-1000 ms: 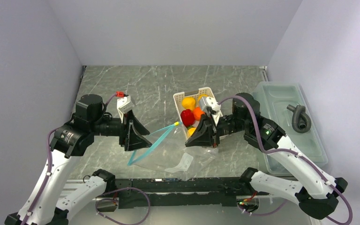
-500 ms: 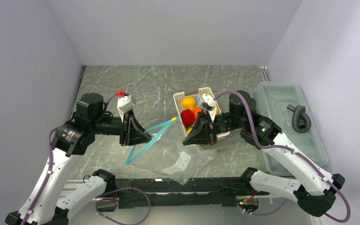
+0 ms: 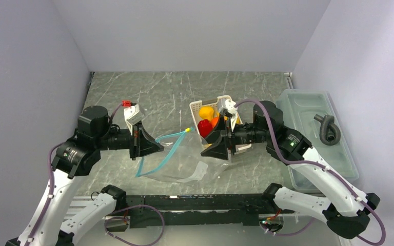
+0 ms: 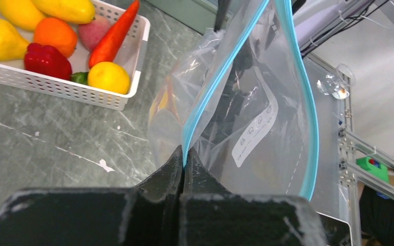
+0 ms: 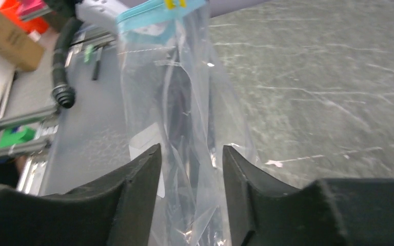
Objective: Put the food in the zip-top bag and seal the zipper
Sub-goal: Open the zipper of the food storage bag at the center of the board.
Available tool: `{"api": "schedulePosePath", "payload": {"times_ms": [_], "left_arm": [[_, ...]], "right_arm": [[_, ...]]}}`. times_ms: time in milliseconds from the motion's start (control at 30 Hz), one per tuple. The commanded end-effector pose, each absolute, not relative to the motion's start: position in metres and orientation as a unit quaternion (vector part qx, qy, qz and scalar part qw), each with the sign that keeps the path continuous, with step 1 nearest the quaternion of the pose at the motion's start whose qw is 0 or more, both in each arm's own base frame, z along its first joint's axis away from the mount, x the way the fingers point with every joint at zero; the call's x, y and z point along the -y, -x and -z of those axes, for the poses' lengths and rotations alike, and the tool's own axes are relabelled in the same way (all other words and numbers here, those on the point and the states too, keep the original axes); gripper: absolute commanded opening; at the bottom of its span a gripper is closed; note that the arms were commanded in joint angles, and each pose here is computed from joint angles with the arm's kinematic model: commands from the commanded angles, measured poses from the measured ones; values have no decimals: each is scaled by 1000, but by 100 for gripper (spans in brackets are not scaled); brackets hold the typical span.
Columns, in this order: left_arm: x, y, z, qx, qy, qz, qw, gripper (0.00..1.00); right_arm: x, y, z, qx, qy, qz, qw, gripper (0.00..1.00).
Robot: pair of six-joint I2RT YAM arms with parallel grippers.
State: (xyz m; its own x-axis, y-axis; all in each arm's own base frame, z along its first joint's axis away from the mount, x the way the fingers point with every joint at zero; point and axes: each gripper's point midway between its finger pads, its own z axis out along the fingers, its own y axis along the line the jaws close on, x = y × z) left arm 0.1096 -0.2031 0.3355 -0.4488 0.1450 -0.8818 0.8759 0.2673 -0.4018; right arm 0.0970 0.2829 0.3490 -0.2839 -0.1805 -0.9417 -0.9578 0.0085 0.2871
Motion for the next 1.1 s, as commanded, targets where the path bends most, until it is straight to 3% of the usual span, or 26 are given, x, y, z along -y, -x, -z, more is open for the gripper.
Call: {"api": "schedulePosePath", "payload": {"times_ms": [0, 233, 567, 833, 1067], "left_arm": [[198, -120, -337, -714, -343, 456, 406, 0], [172, -152, -333, -772, -263, 361, 452, 0], [139, -200, -325, -834, -136, 254, 471, 0], [105, -234, -303, -878, -37, 143, 455, 0], [78, -260, -294, -888, 54, 60, 453, 0]], "right_arm": [[-269, -127, -364, -643, 415, -462, 448, 54], [-256, -163, -363, -710, 307, -412, 481, 72], [-279, -170, -356, -758, 235, -455, 405, 69], [-283, -194, -352, -783, 178, -432, 411, 65], [-315, -225, -355, -795, 157, -415, 413, 67]]}}
